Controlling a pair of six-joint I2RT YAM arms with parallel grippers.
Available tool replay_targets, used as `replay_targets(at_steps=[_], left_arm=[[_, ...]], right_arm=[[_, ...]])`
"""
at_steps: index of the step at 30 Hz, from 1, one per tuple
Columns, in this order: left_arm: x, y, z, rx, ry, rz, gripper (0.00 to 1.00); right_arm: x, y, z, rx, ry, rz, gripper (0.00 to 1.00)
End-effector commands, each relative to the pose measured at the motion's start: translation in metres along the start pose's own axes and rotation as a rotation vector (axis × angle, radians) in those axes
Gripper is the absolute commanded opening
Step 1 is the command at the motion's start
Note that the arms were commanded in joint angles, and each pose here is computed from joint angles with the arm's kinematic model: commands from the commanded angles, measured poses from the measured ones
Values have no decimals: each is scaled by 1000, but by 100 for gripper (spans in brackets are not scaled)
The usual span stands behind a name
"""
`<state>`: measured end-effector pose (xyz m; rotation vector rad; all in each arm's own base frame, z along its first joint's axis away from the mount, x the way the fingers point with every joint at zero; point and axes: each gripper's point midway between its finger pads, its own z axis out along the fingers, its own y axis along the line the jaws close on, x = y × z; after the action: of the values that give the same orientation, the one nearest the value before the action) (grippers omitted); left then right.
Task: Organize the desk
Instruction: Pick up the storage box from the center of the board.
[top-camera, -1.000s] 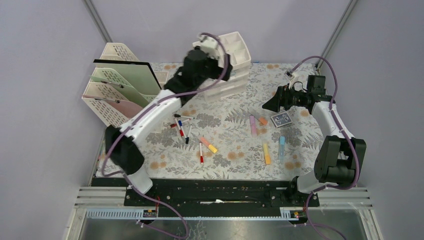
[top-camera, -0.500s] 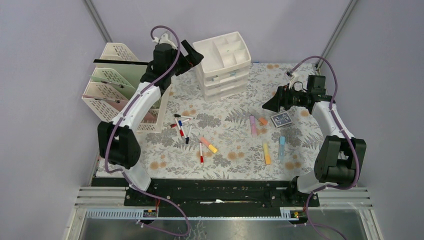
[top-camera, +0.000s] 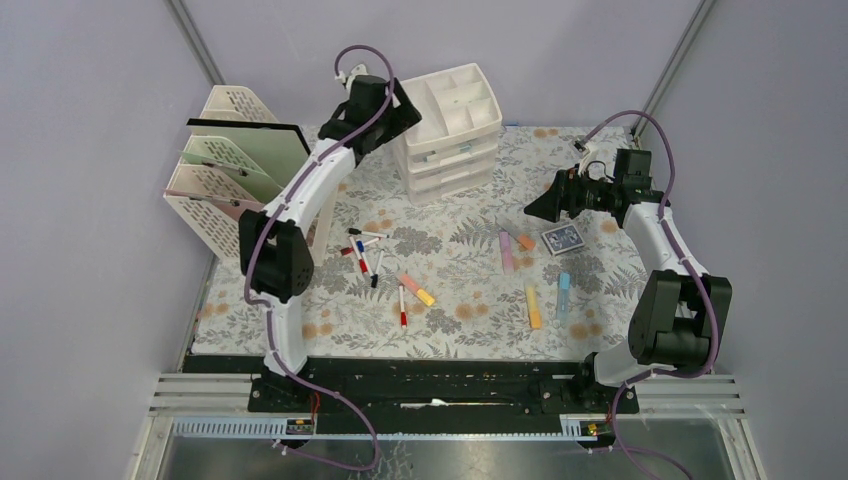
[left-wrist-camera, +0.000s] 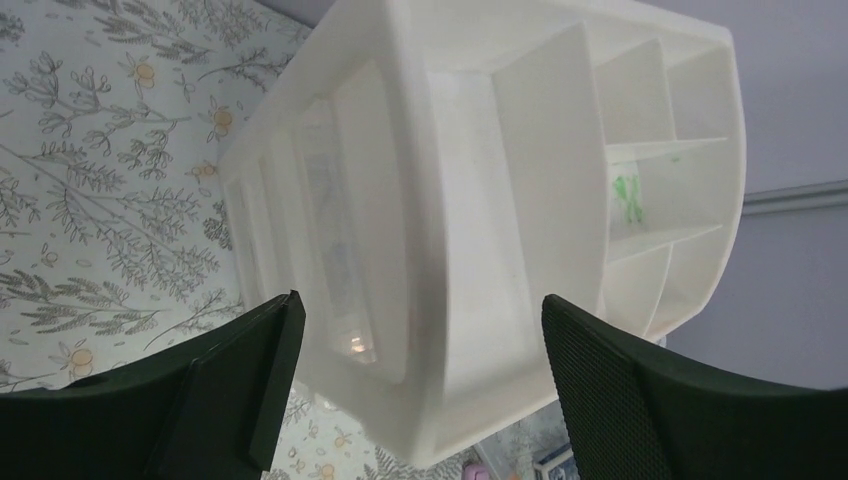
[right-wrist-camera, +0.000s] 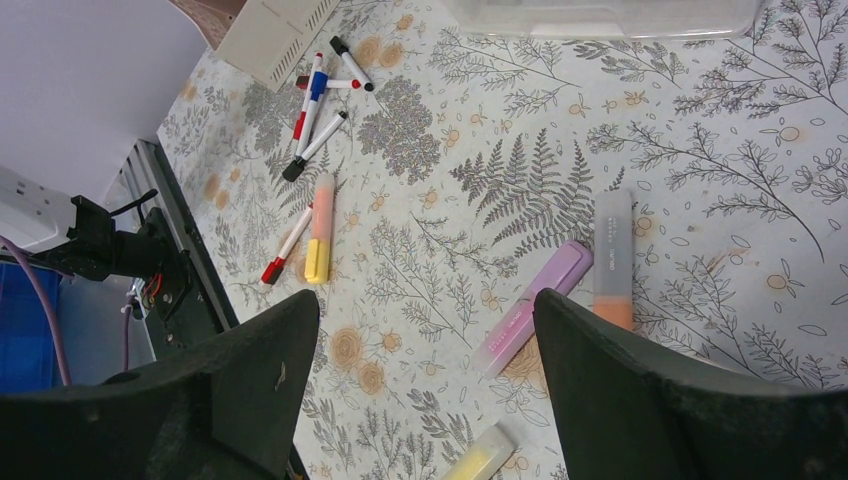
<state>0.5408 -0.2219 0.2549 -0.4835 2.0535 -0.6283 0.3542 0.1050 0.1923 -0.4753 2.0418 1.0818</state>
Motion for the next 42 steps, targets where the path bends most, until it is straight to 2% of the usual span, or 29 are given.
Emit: replay_targets(at_steps=[1,5,12,17,23,28,35,42], left_arm=[[-19,-8,3,-93,-100,26,91],[-24,-8,10,-151,-129,50,80],[-28,-14,12,-179,-170,92,53],[-21,-14,13,-187,-149,52,42],[-16,-15,6,-192,-126,11,22],[-14,-16,0,-193,-108,-21,11],[-18,-34,-22,-134,-91,-114,0],[-22,-47,-51,-85,-76,-234,0]], right_arm=[[-7,4,1,-31,-17,-12,85],[-6,3,1,-29,-16,-15,85],[-5,4,5,-42,-16,-9,84],[-5,6,9,-62,-18,-2,84],[-8,10,15,-86,-19,-1,84],[-10,16,22,-112,-17,1,84],[-22,26,34,-177,-42,50,84],[-46,33,53,-233,-122,100,84]])
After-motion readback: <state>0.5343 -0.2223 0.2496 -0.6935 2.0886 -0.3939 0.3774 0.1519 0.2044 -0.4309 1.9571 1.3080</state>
